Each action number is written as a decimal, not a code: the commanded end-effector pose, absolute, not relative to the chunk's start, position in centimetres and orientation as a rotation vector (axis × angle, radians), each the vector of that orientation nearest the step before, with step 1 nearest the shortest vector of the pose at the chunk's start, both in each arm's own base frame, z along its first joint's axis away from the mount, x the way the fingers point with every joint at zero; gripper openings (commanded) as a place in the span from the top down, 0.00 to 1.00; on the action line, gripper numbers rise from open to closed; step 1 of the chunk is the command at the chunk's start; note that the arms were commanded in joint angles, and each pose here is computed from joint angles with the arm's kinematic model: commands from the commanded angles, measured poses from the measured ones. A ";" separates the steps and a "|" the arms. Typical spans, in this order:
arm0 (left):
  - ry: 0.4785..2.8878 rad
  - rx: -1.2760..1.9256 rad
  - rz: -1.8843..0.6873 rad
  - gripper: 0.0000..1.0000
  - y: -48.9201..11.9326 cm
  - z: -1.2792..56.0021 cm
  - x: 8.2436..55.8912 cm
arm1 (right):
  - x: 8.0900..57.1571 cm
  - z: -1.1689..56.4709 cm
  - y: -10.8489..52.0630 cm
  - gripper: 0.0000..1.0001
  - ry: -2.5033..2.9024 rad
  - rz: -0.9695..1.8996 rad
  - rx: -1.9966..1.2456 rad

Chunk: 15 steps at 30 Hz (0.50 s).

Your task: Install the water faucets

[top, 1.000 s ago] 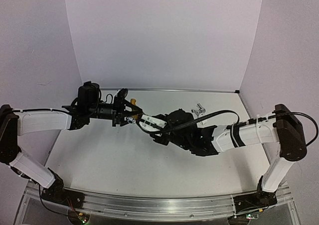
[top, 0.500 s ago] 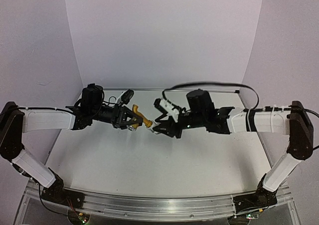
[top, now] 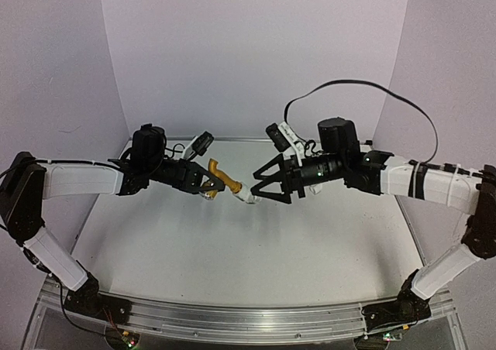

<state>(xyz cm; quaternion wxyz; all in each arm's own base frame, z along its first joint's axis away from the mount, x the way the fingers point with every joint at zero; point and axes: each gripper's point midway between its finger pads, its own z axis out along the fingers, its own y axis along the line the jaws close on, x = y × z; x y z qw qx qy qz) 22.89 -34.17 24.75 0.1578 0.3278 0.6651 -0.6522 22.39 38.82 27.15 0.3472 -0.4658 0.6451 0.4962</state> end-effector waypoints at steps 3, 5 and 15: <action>2.006 0.668 -1.870 1.00 -33.8 26.0 24.3 | 24.8 24.0 38.9 0.12 1.553 0.761 -1.241; 1.996 0.670 -1.877 1.00 -33.5 26.5 23.8 | 25.5 23.3 39.8 0.11 1.536 0.737 -1.231; 1.942 0.720 -1.895 1.00 -33.1 27.9 22.4 | 26.4 21.8 43.3 0.22 1.504 0.849 -1.220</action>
